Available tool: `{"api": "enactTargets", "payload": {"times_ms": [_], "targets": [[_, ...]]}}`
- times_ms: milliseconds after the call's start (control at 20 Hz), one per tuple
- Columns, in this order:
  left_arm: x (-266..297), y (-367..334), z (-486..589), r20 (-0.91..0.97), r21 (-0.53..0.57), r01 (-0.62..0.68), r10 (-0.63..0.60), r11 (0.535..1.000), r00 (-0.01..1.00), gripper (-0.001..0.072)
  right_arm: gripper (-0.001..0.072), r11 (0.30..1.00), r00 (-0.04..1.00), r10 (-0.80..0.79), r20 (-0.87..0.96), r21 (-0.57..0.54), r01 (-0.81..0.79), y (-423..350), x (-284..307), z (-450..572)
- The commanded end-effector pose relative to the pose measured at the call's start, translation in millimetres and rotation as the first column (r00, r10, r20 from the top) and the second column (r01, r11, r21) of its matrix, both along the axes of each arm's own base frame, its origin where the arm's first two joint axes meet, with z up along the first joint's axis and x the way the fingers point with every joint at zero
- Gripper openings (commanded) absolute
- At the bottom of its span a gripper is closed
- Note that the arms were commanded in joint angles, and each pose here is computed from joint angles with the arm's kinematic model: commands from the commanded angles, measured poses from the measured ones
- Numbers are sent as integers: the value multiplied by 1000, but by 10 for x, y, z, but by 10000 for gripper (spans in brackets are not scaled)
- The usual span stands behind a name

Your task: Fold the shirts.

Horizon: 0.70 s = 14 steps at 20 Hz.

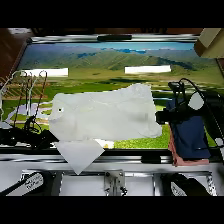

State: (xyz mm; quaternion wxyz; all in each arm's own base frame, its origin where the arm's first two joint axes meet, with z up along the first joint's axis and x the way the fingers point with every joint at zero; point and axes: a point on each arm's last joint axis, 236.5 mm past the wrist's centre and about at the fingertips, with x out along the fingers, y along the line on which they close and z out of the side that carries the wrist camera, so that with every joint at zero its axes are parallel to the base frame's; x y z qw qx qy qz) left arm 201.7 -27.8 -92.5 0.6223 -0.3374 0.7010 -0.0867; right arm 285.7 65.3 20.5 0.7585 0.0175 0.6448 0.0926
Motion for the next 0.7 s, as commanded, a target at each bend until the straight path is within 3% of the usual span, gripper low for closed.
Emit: {"api": "enactTargets", "payload": {"times_ms": [0, 50, 100, 200, 650], "targets": [[62, -120, -109, 34, -13, -37, 37, 999, 999, 468, 532, 999, 1000, -11, -21, 42, 12, 79, -54, -3], [75, -134, -127, 41, -4, -28, 28, 1000, 999, 384, 551, 998, 1000, -11, -24, 57, 12, 114, -61, 3], [86, -154, -136, 48, 3, -16, 16, 1000, 999, 300, 630, 997, 1000, -1, -24, 81, 3, 172, -62, 13], [92, -183, -141, 53, 9, 0, -1, 1000, 999, 43, 629, 991, 999, 35, -40, 128, -29, 288, -109, -24], [60, -219, -107, 50, -6, 24, -24, 1000, 998, 36, 629, 989, 970, 24, -241, 150, 13, 364, -278, -922]]}}
